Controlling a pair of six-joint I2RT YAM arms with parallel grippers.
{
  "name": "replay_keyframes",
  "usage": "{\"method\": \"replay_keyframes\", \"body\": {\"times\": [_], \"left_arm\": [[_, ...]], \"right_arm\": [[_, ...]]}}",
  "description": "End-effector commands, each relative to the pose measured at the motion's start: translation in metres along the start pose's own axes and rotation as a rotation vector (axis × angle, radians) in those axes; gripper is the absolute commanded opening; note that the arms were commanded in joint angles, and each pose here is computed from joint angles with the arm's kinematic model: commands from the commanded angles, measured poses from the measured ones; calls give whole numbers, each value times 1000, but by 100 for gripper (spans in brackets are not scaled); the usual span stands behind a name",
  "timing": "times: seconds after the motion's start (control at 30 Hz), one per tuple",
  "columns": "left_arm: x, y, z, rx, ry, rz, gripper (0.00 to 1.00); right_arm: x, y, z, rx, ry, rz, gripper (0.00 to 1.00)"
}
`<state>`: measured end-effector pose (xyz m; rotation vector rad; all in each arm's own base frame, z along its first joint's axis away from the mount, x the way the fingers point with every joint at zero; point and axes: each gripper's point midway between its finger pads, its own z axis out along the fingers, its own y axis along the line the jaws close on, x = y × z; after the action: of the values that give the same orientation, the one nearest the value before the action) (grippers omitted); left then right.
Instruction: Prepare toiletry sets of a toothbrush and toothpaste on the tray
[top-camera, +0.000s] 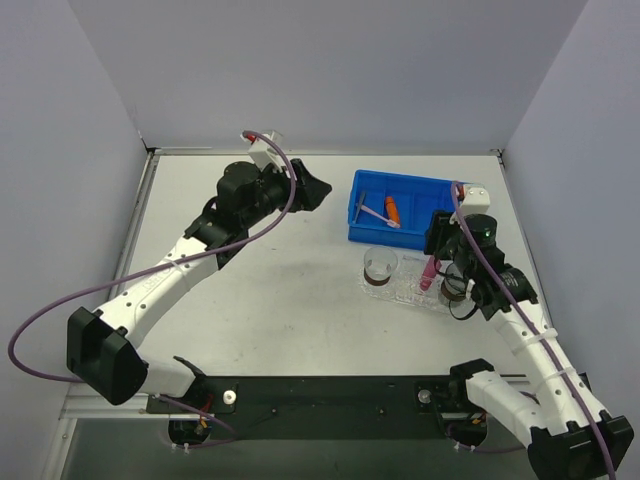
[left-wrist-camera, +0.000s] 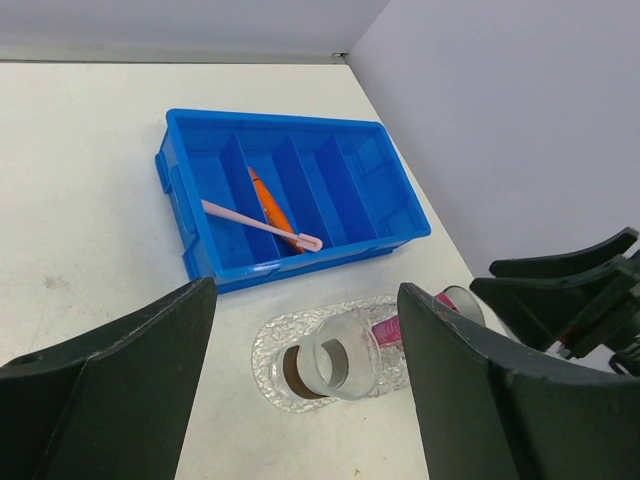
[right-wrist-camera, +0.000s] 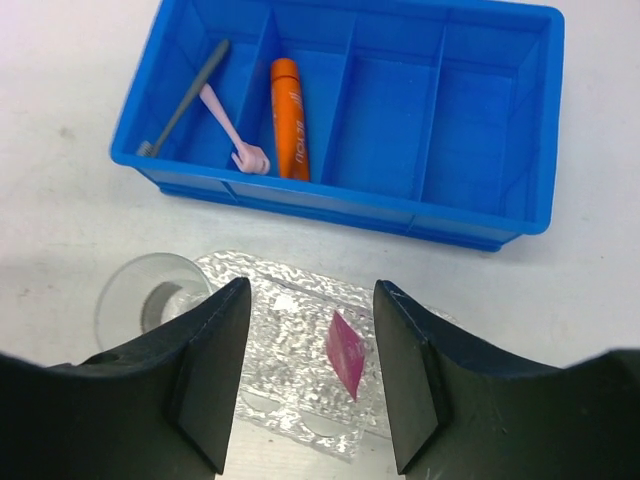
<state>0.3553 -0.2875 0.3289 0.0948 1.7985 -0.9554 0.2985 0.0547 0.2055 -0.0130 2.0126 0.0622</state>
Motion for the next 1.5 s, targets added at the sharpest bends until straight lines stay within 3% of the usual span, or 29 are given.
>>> {"method": "replay_keyframes", "body": {"times": [0.0, 0.2, 0.37, 0.63, 0.7, 0.73, 0.77, 0.83, 0.93, 1.2, 1.33, 1.43, 1.47], "left_arm": [[-5, -1, 6, 4, 2, 10, 83], [9, 2, 17, -32, 75, 52, 83], [27, 4, 46, -75, 146, 101, 82], [63, -3, 120, -196, 257, 72, 67], [57, -29, 132, -171, 255, 80, 66], [79, -19, 147, -198, 299, 78, 64], [69, -34, 150, -184, 290, 68, 63], [96, -24, 168, -210, 346, 33, 58], [108, -27, 180, -201, 375, -11, 57], [78, -12, 165, -230, 320, 90, 57], [60, 33, 130, -312, 322, 111, 57], [32, 47, 104, -302, 259, 103, 57], [37, 80, 96, -350, 262, 86, 57]], "right_arm": [[-19, 17, -10, -57, 79, 71, 47], [-13, 34, -14, -124, 216, 116, 46], [-29, 31, -13, -98, 201, 164, 43], [-31, 2, -15, 5, 193, 240, 40], [-31, -7, -19, 33, 178, 254, 39], [-32, -10, -21, 40, 170, 258, 40], [-31, -13, -22, 48, 166, 262, 39], [-29, -19, -26, 70, 154, 265, 39], [-26, -23, -27, 82, 153, 263, 39], [-27, -7, -2, 5, 237, 254, 39], [-24, 5, 23, -39, 313, 256, 37], [-28, 10, 43, -46, 352, 246, 37], [-29, 10, 49, -46, 357, 242, 37]]}}
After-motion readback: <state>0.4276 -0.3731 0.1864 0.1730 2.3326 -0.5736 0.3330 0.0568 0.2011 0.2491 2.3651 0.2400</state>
